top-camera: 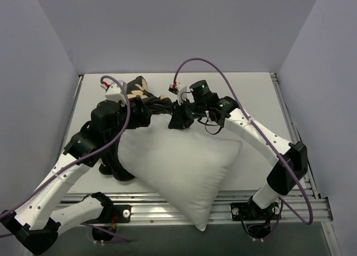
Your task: Remove the pillowcase from the pillow
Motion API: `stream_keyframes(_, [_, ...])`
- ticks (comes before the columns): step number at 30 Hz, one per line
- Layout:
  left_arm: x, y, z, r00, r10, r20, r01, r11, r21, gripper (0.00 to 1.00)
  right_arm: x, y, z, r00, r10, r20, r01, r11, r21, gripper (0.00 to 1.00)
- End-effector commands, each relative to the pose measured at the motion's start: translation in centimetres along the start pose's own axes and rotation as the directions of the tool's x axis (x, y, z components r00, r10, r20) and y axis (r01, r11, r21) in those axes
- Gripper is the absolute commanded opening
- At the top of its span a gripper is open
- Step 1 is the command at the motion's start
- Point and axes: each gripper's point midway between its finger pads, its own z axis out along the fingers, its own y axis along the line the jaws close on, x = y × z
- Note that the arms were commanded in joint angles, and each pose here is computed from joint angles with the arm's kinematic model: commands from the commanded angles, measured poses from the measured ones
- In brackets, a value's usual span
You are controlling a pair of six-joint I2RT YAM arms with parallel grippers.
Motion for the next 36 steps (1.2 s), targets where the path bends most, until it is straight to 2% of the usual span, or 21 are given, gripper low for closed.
stream_keyframes(1, [-4.3, 0.2, -1.3, 0.992, 0.119, 0.043, -0.117, 0.992, -0.050, 0.91, -5.6, 1.9, -5.2, 0.976, -0.171, 0.136, 0.158, 0.982, 0.104, 0.00])
stream_keyframes(4, [-7.6, -0.1, -1.0, 0.986, 0.145, 0.087, -0.140, 0.988, -0.063, 0.93, -7.5, 1.8, -6.5, 0.959, -0.235, 0.159, 0.209, 0.964, 0.165, 0.00])
stream_keyframes(8, [-9.7, -0.2, 1.0, 0.987, 0.136, 0.086, -0.132, 0.990, -0.053, 0.95, -10.8, 2.7, -8.7, 0.905, -0.369, 0.213, 0.309, 0.913, 0.268, 0.00])
stream_keyframes(10, [-9.8, -0.2, 1.7, 0.989, 0.130, 0.072, -0.127, 0.991, -0.042, 0.95, -10.7, 3.0, -8.4, 0.889, -0.411, 0.200, 0.346, 0.891, 0.294, 0.00])
stream_keyframes(15, [-6.2, -0.6, 4.1, 0.992, 0.115, -0.047, -0.114, 0.993, 0.011, 0.95, -5.4, 2.4, -5.0, 0.894, -0.445, 0.051, 0.408, 0.856, 0.316, 0.00])
stream_keyframes(20, [-4.8, -0.5, 4.6, 0.992, 0.104, -0.068, -0.102, 0.994, 0.028, 0.94, -2.2, 2.7, -3.1, 0.893, -0.449, 0.005, 0.421, 0.842, 0.337, 0.00])
stream_keyframes(26, [-4.2, 1.0, 5.3, 0.984, 0.152, -0.096, -0.156, 0.987, -0.038, 0.92, -1.6, 3.5, -3.0, 0.884, -0.468, -0.018, 0.435, 0.808, 0.397, 0.00])
stream_keyframes(32, [-3.0, 1.5, 6.5, 0.973, 0.179, -0.143, -0.187, 0.981, -0.047, 0.90, -1.9, 5.1, -2.9, 0.874, -0.486, -0.004, 0.449, 0.803, 0.392, 0.00])
stream_keyframes(36, [-2.7, 2.7, 7.3, 0.968, 0.195, -0.159, -0.213, 0.972, -0.103, 0.85, -2.1, 6.2, -2.9, 0.867, -0.499, 0.005, 0.458, 0.799, 0.390, 0.00])
